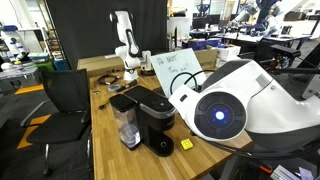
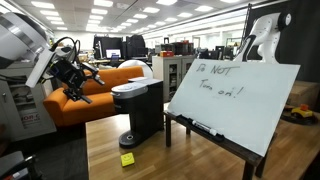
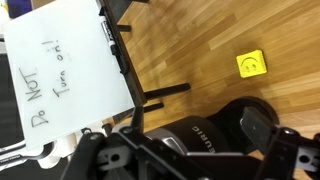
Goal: Open the water reservoir lid on the Keurig machine
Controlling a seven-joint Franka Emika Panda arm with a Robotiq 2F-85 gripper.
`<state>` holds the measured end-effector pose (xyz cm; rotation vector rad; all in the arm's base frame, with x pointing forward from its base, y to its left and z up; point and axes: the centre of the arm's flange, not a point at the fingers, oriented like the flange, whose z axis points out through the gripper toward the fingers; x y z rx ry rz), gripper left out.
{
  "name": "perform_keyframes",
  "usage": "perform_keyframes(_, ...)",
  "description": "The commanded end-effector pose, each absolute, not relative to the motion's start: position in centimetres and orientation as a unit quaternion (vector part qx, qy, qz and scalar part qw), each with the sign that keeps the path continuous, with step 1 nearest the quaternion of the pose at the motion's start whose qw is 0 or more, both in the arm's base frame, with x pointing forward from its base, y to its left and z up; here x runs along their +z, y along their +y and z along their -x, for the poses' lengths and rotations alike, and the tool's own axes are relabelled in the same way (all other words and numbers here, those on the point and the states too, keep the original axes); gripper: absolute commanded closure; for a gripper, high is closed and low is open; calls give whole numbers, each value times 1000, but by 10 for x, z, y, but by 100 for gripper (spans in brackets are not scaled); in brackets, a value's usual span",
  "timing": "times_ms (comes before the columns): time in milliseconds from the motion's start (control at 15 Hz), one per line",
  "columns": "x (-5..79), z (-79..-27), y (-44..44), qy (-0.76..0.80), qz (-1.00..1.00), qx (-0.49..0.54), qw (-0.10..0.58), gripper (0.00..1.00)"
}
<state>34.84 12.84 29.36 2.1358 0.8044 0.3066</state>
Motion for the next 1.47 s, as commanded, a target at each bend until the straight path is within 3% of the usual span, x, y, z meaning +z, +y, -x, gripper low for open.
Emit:
perform_keyframes(0,275,-349,133,313,-843,138,416,0)
perform_keyframes(267,269,-354,141,300,-846,153,413,0)
perform_keyframes(733,286,-407,151,274,-854,163,410,0)
perform_keyframes(1400,287,-401,147,279,-856,162,403,0)
